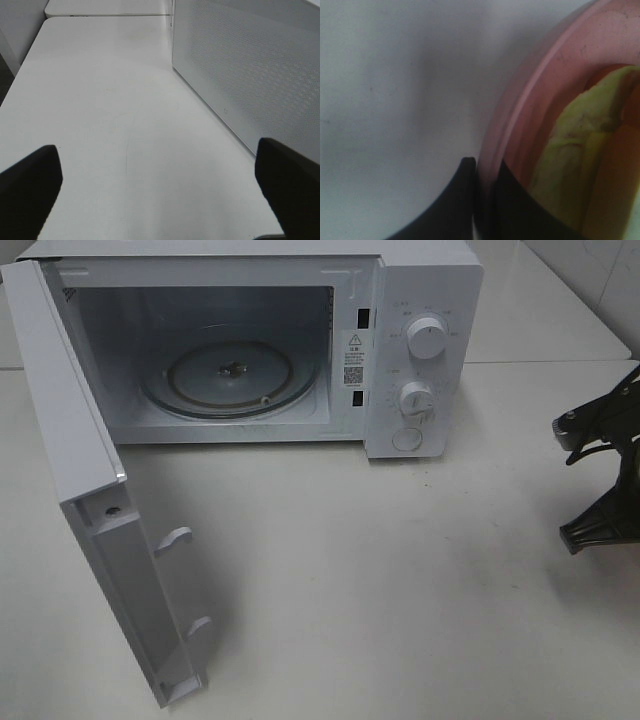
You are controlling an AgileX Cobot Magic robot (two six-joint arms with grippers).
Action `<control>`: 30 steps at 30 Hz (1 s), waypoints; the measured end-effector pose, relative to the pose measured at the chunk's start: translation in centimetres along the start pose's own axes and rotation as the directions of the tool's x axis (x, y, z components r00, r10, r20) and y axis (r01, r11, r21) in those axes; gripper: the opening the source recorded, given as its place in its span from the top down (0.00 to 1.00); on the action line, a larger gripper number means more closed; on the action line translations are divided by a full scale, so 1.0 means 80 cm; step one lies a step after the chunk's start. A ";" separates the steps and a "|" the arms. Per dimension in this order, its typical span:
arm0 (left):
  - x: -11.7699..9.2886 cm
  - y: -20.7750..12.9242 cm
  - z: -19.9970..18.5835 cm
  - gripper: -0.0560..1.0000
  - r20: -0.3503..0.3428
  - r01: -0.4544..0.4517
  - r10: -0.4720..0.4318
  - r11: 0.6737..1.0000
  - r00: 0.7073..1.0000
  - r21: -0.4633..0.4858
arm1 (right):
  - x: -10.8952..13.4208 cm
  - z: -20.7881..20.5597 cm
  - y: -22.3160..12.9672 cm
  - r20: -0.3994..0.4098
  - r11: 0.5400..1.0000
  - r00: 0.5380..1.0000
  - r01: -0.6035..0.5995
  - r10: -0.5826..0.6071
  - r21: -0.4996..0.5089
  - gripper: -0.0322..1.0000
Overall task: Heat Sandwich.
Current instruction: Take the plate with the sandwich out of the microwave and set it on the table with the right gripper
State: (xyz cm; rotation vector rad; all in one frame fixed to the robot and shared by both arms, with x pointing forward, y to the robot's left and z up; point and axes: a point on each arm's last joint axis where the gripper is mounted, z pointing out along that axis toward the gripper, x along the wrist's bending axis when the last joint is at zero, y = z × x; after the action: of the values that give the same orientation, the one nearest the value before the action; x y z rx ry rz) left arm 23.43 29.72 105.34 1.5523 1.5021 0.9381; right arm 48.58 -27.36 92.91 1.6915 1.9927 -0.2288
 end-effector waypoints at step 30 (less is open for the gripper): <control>0.000 0.000 0.000 0.01 0.000 0.000 0.000 1.000 1.000 0.000 | 0.035 0.067 0.013 -0.007 0.996 0.996 0.086 -0.086 0.021 0.92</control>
State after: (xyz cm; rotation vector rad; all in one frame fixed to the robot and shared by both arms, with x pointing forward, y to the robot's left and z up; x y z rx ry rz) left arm 23.43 29.72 105.34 1.5523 1.5021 0.9381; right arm 50.80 -27.04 87.19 1.6223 2.0774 -0.2757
